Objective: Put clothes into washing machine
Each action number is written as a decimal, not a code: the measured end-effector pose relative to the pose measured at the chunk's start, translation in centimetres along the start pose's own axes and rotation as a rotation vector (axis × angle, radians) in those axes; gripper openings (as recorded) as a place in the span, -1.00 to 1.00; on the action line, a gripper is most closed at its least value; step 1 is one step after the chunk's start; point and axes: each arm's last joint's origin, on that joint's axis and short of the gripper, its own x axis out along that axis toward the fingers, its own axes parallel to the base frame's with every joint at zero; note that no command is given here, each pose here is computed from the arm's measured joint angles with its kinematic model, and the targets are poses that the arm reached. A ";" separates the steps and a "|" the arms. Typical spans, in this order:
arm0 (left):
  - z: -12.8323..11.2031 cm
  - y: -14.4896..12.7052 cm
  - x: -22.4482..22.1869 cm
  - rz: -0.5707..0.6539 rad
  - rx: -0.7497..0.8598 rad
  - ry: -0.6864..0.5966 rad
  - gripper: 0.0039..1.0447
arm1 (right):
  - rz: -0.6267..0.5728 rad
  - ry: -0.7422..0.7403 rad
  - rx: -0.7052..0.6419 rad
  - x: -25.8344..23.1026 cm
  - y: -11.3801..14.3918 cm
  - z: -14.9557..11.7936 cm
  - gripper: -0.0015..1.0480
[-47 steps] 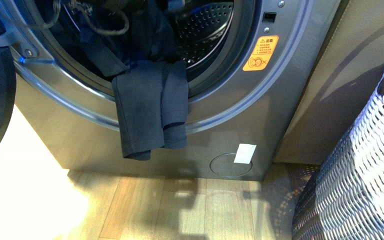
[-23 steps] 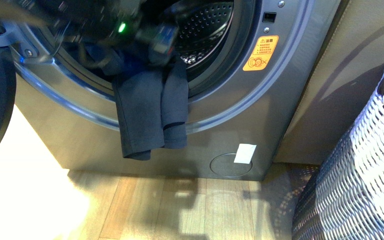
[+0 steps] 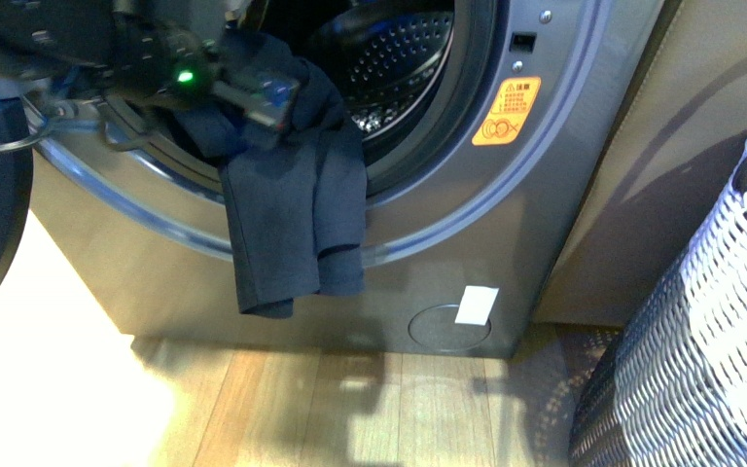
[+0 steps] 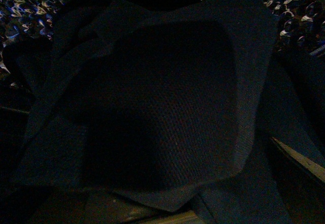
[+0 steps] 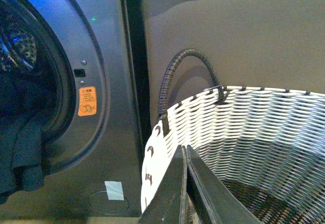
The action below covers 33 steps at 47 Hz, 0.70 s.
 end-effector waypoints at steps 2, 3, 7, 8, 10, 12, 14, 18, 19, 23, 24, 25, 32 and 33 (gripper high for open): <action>0.0 0.0 -0.6 -0.008 -0.004 -0.010 0.88 | 0.000 0.000 0.000 0.0 0.0 0.0 -0.95; 0.1 -0.1 -1.0 -0.013 -0.005 -0.017 0.88 | 0.000 0.000 0.000 0.0 0.0 0.0 -0.95; 0.2 -0.3 -2.4 -0.027 -0.018 -0.047 0.88 | 0.000 0.000 0.000 0.0 0.0 0.0 -0.95; 0.2 -0.3 -2.6 -0.029 -0.019 -0.050 0.88 | 0.000 0.000 0.000 0.0 0.0 0.0 -0.95; 0.3 -0.5 -3.2 -0.033 -0.024 -0.063 0.88 | 0.000 0.000 0.000 0.0 0.0 0.0 -0.95; 0.3 -0.5 -4.0 -0.043 -0.032 -0.080 0.88 | 0.000 0.000 0.000 0.0 0.0 0.0 -0.95; 0.3 -0.6 -4.9 -0.047 -0.044 -0.097 0.88 | 0.000 0.000 0.000 0.0 0.0 0.0 -0.95; 0.3 -0.4 -6.8 -0.057 -0.075 -0.129 0.88 | 0.000 0.000 0.000 0.0 0.0 0.0 -0.95; 0.3 -0.3 -7.3 -0.058 -0.083 -0.139 0.88 | 0.000 0.000 0.000 0.0 0.0 0.0 -0.95; 0.3 -0.1 -9.4 -0.057 -0.114 -0.167 0.88 | 0.000 0.000 0.000 0.0 0.0 0.0 -0.95; 0.3 0.0 -10.0 -0.056 -0.125 -0.179 0.88 | 0.000 0.000 0.000 0.0 0.0 0.0 -0.95; 0.3 0.0 -10.6 -0.055 -0.132 -0.189 0.88 | 0.000 0.000 0.000 0.0 0.0 0.0 -0.95; 0.4 -0.1 -13.9 -0.068 -0.176 -0.248 0.88 | 0.000 0.000 0.000 0.0 0.0 0.0 -0.95; 0.4 -0.3 -14.5 -0.078 -0.183 -0.258 0.88 | 0.000 0.000 0.000 0.0 0.0 0.0 -0.95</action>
